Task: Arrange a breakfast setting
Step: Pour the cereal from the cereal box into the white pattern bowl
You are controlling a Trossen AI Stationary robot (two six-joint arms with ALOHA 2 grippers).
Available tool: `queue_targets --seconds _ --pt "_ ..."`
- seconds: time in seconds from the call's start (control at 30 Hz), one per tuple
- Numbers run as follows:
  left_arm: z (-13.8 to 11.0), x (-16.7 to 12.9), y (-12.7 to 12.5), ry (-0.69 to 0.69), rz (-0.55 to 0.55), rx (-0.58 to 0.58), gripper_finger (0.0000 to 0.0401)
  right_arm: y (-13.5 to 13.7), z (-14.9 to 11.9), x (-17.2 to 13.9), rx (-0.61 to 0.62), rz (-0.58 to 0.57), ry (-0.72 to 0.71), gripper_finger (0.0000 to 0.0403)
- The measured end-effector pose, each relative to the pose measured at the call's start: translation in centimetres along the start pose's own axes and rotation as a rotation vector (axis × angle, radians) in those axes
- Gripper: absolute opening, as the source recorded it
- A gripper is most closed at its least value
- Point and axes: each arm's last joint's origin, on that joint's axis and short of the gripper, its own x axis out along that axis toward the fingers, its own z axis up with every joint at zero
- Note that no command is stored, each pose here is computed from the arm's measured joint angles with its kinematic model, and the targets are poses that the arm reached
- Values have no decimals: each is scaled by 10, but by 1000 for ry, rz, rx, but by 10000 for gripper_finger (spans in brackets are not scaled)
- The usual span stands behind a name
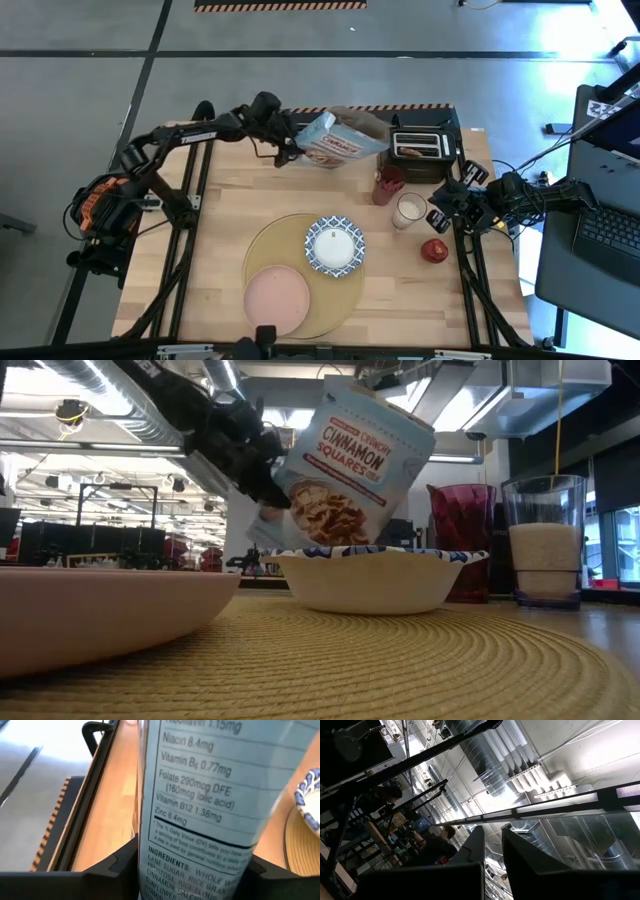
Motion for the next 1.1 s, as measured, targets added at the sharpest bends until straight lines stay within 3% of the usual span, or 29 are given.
queue_targets --seconds 0.63,0.9,1.1 --pt "8 -47 -37 190 66 126 194 -1 0 0 -2 -16 20 37" --pt "22 -78 -74 247 193 237 194 -1 -1 0 -2 -23 31 37" --pt "24 -103 -102 240 158 258 194 -1 -1 0 -3 -24 32 37"
